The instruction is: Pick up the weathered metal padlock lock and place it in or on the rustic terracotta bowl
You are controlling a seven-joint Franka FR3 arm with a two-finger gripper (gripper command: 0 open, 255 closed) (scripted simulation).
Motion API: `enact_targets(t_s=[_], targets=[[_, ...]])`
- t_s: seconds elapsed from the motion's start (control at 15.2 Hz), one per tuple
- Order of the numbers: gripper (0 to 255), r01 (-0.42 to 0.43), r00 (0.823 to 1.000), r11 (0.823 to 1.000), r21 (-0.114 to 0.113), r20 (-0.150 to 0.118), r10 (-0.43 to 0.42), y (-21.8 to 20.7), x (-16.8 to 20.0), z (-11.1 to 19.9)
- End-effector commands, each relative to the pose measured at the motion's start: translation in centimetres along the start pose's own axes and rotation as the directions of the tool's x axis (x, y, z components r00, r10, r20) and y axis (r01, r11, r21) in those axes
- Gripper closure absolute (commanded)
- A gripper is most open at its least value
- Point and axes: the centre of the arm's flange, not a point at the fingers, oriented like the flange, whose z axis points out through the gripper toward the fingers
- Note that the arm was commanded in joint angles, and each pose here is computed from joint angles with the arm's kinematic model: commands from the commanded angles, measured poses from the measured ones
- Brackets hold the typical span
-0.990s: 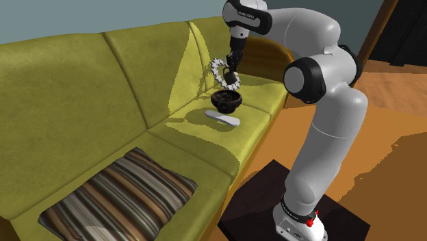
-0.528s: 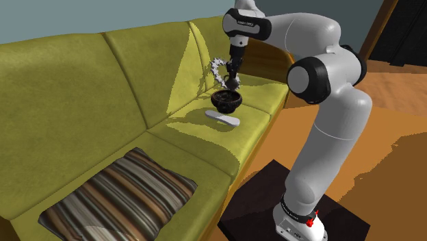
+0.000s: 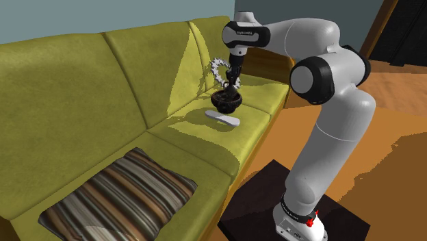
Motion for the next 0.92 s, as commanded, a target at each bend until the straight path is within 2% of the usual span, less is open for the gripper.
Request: enact_targets(t_s=[0.0,0.4,0.46,0.79,0.86], targets=[[255,0.0,1.0,1.0,0.0,-0.001,0.0,0.0,-0.1,0.7],[255,0.0,1.0,1.0,0.0,-0.001,0.0,0.0,-0.1,0.7],[0,0.0,1.0,1.0,0.0,-0.001,0.0,0.0,-0.1,0.7],[0,0.0,1.0,1.0,0.0,-0.001,0.0,0.0,-0.1,0.7],[0,0.0,1.0,1.0,0.0,-0.001,0.0,0.0,-0.1,-0.6]])
